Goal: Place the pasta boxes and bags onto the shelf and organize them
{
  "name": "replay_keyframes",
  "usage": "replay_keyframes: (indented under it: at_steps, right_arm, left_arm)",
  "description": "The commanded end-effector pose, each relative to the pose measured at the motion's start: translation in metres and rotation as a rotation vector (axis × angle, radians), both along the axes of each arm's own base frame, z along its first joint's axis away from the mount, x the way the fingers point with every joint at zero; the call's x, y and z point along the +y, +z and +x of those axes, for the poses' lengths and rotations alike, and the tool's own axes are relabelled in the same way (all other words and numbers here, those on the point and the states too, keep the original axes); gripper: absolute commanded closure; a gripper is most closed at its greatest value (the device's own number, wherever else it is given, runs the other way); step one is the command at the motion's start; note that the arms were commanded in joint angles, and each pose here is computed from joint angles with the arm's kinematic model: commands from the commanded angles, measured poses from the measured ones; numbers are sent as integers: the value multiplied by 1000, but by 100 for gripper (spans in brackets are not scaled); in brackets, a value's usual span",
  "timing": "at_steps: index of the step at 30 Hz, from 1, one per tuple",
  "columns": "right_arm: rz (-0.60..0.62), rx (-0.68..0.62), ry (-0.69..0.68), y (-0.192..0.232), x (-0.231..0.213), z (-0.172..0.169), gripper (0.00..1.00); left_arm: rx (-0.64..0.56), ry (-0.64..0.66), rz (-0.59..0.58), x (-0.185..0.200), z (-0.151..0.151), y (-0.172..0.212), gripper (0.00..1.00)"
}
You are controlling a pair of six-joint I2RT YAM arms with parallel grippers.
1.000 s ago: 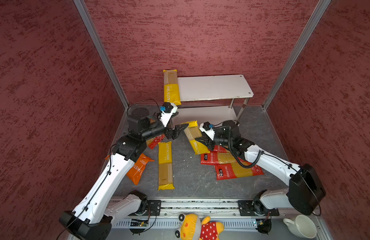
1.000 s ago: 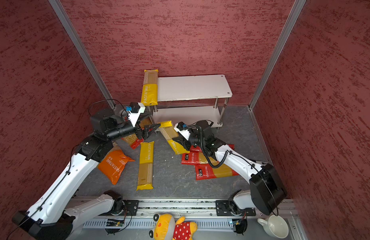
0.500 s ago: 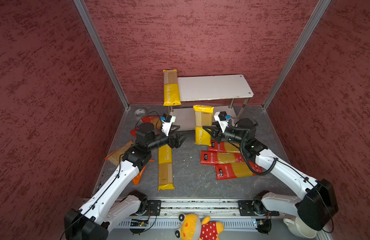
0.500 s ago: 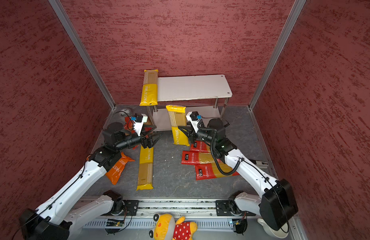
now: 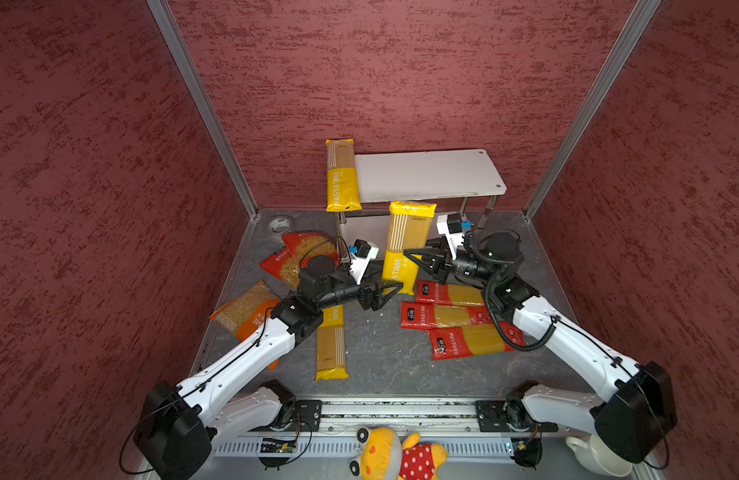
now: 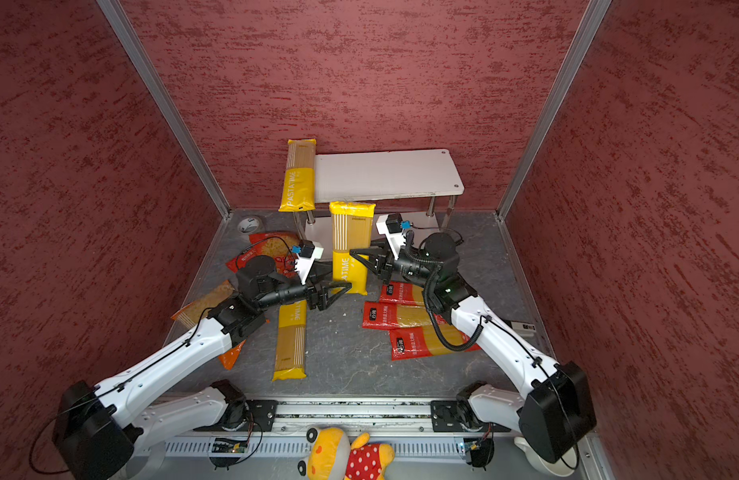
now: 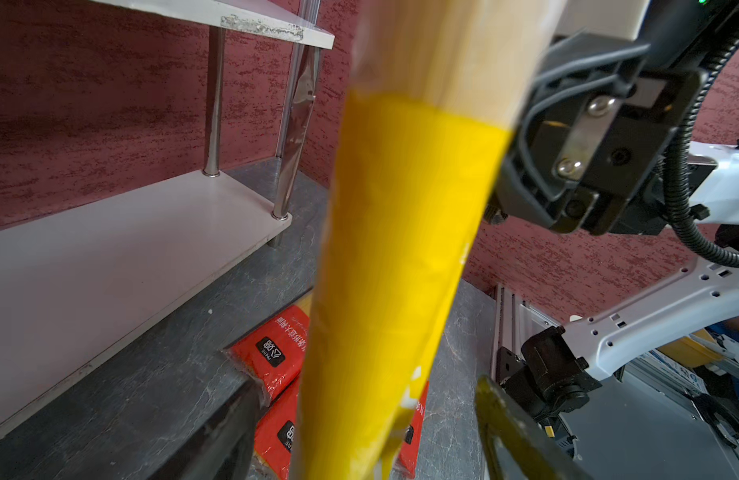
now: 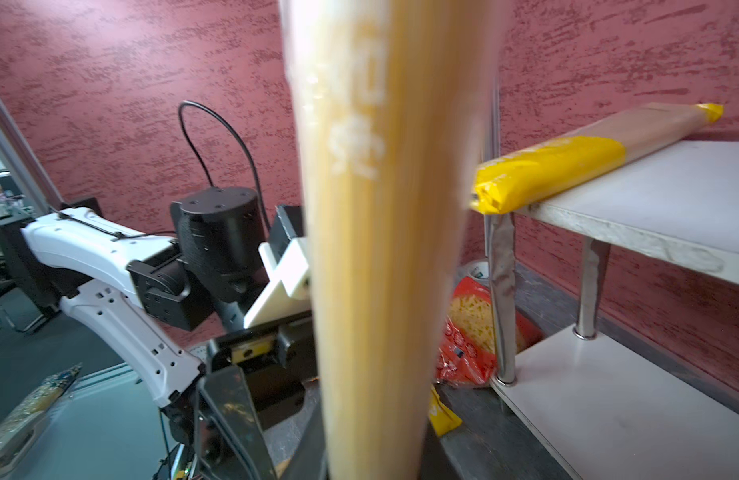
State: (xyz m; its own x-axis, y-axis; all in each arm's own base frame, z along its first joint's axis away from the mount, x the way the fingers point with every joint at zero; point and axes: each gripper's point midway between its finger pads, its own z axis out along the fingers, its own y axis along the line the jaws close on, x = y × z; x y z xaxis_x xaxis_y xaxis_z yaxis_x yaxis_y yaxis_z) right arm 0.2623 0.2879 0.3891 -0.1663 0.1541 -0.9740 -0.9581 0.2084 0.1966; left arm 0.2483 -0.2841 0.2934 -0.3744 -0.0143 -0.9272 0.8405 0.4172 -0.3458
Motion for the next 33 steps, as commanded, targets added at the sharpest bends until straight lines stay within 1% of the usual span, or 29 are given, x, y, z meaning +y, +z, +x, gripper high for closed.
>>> replay_keyframes:
  at_steps: [1,4,6,9,12,14,17,18,24,25,27,28,31,33]
  right_arm:
    - [147,-198,89,75,-7,-30,100]
    - [156,-195,97,77,-7,-30,100]
    - [160,-195,94,77,-7,-30,100]
    - [162,-189,86,76,-7,-28,100]
    - [166,-183,83,75,-8,-27,100]
    - [172,-179,80,74,-8,-26,100]
    - [181,-165,72,76,-7,-21,100]
    - [187,-163,71,77,-6,-20,98]
    - [236,-112,58,72,-5,-7,76]
    - [239,-106,47,70,-5,-5,71]
    - [244,-103,6,65,-7,1,57]
    - [253,-104,-25,62,-10,4,53]
    - [263,-101,-87,55,-17,10,46]
    - [261,-89,-120,50,-21,14,44]
  left_arm:
    - [-67,-19,-69,-9,2,27,22]
    - [-93,-43,-96,-12,1,34,27]
    - [-96,-66,-107,-15,0,35,32]
    - [-91,-89,-119,-19,0,34,45]
    - [-92,-83,-130,-19,1,35,59]
    - [-98,-78,-139,-18,2,37,65]
    - [-108,-82,-154,-19,2,43,78]
    - [-108,-84,-162,-19,2,46,81]
    - [-61,-80,-243,-20,5,67,94]
    - [-50,-73,-255,-20,7,71,96]
    - [-31,-38,-285,-15,14,82,99]
    - [-9,-21,-296,-12,19,86,99]
    - [30,4,-331,-4,27,99,100]
    - [54,4,-355,1,31,107,100]
